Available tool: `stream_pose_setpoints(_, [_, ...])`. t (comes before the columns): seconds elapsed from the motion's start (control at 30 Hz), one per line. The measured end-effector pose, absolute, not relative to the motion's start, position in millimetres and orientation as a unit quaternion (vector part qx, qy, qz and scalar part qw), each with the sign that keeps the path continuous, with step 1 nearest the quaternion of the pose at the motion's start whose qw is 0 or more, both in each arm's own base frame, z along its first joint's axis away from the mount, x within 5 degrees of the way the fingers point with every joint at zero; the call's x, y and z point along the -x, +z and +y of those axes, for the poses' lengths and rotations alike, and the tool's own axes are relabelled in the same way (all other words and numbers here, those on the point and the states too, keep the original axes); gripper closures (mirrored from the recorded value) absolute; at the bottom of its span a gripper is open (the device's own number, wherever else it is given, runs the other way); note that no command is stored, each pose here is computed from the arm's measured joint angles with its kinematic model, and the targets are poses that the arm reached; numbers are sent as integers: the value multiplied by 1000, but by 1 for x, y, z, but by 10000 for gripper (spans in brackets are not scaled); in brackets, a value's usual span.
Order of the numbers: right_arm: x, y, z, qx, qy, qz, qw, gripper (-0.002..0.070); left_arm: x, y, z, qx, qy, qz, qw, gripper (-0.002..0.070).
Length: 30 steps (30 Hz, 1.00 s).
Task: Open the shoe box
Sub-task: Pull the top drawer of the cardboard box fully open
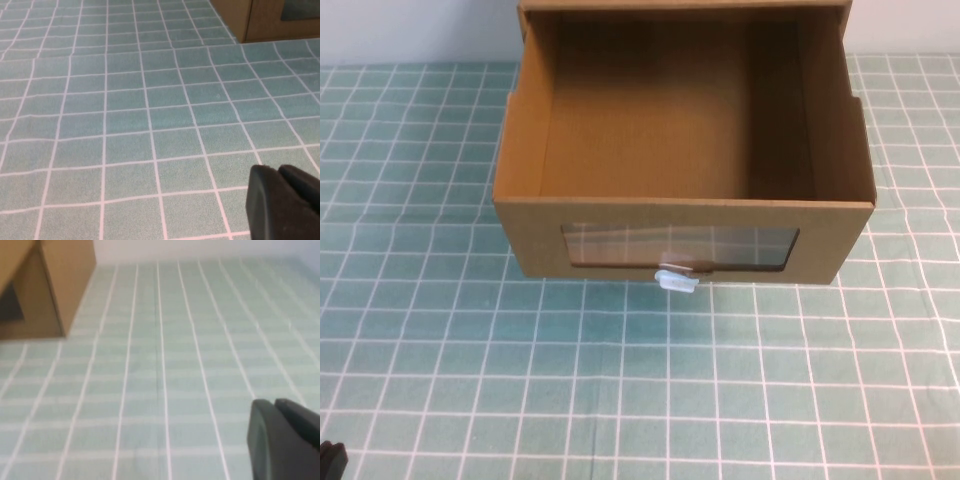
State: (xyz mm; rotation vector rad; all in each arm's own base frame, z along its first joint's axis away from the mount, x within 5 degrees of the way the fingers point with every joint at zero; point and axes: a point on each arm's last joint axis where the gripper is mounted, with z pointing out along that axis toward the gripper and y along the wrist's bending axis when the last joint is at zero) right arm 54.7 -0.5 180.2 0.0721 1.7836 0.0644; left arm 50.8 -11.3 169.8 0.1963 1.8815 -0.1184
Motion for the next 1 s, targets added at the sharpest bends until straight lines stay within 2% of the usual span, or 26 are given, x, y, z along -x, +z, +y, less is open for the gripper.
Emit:
stream_pose_setpoints(0.2, [-52,170,-1,-40,25,812,581,689,-51,170,-11,-84,-51,806,584,680])
stream_pose_setpoints(1.0, [-52,169,-1,-40,25,814,578,689,-51,170,-11,-84,-51,806,584,680])
